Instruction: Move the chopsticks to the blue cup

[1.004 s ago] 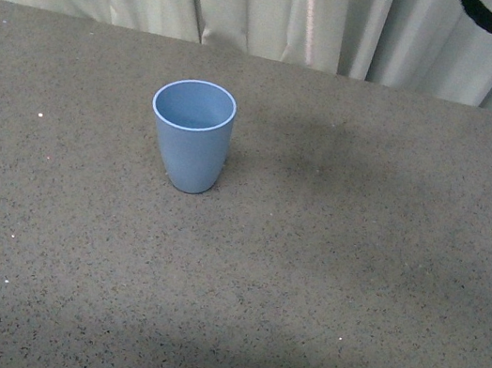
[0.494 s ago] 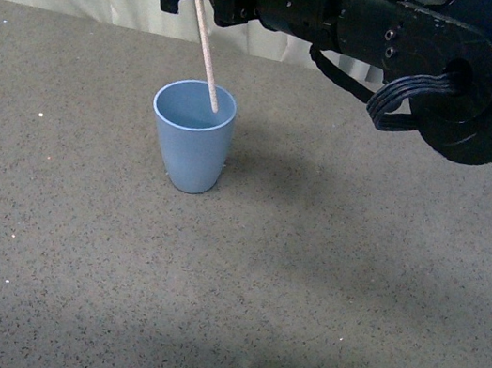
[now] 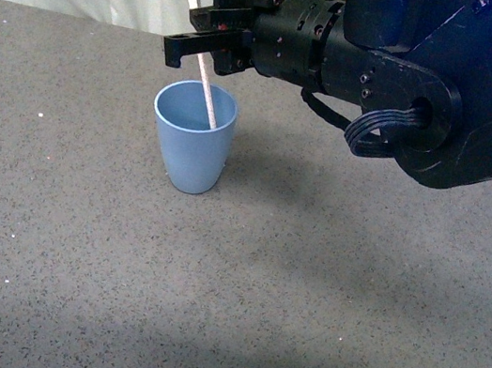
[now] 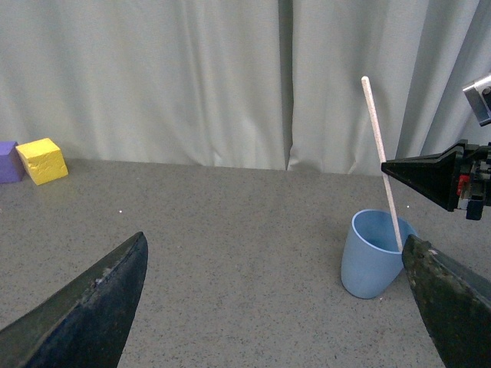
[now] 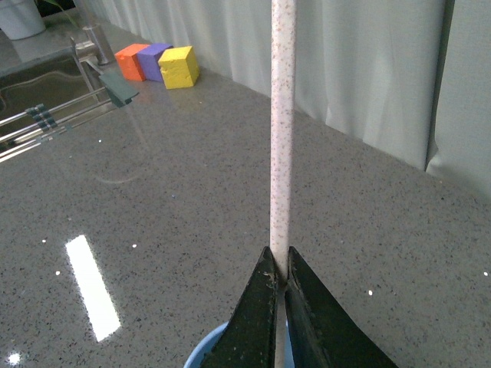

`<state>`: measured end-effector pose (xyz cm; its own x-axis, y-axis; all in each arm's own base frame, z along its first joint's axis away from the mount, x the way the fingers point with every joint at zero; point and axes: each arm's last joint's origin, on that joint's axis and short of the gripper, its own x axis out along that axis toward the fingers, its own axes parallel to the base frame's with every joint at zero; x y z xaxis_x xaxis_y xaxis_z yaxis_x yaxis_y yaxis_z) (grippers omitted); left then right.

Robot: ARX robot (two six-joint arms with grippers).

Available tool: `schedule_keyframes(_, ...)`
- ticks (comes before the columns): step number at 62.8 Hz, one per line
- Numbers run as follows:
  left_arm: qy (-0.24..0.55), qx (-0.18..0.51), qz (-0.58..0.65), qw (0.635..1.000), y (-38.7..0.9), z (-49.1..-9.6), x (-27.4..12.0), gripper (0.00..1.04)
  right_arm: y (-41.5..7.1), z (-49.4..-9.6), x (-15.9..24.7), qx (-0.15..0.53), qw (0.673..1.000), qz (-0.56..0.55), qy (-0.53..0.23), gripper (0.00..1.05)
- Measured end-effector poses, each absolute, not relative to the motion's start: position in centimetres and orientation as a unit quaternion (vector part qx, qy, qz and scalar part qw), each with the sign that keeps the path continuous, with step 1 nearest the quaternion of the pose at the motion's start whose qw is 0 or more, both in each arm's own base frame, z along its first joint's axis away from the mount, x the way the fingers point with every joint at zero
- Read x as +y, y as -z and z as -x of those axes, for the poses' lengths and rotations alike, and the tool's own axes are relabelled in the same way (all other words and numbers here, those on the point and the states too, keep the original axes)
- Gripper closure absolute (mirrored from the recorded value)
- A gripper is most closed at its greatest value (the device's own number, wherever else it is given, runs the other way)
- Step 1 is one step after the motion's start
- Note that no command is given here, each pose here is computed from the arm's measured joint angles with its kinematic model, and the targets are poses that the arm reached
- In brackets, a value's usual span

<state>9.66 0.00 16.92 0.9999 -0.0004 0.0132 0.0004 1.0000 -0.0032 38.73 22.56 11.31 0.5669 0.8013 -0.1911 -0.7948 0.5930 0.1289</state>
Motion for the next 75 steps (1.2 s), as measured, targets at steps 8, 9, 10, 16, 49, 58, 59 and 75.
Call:
schedule_keyframes(8,0.000,-0.007,0.002,1.000,-16.9,-9.7,0.0,0.07,-10.9,-38.8,22.5,0.125,0.886,-0.009,-0.446,1.04)
schedule_keyframes(9,0.000,-0.007,0.002,1.000,-16.9,-9.7,0.0,0.07,-10.9,-38.8,22.5,0.127,0.886,-0.007,-0.446,1.03)
schedule_keyframes(10,0.000,-0.007,0.002,1.000,-16.9,-9.7,0.0,0.07,-10.9,-38.8,22.5,0.127,0.886,-0.006,-0.445,1.03)
schedule_keyframes(16,0.000,-0.007,0.002,1.000,-16.9,-9.7,0.0,0.07,-10.8,-38.8,22.4,0.129,0.887,-0.002,-0.443,0.87)
schedule_keyframes(49,0.000,-0.007,0.002,1.000,-16.9,-9.7,0.0,0.07,-15.6,-32.6,12.3,-0.012,1.000,-0.008,-0.006,0.82)
schedule_keyframes(58,0.000,-0.007,0.002,1.000,-16.9,-9.7,0.0,0.07,-15.7,-28.1,7.9,0.010,1.000,0.003,0.000,1.04)
schedule_keyframes(59,0.000,-0.007,0.002,1.000,-16.9,-9.7,0.0,0.07,-15.9,-27.5,7.5,0.009,1.000,0.002,0.000,1.04)
schedule_keyframes(75,0.000,-0.007,0.002,1.000,-16.9,-9.7,0.0,0.07,-16.1,-23.0,4.4,0.007,1.000,0.001,-0.007,1.04)
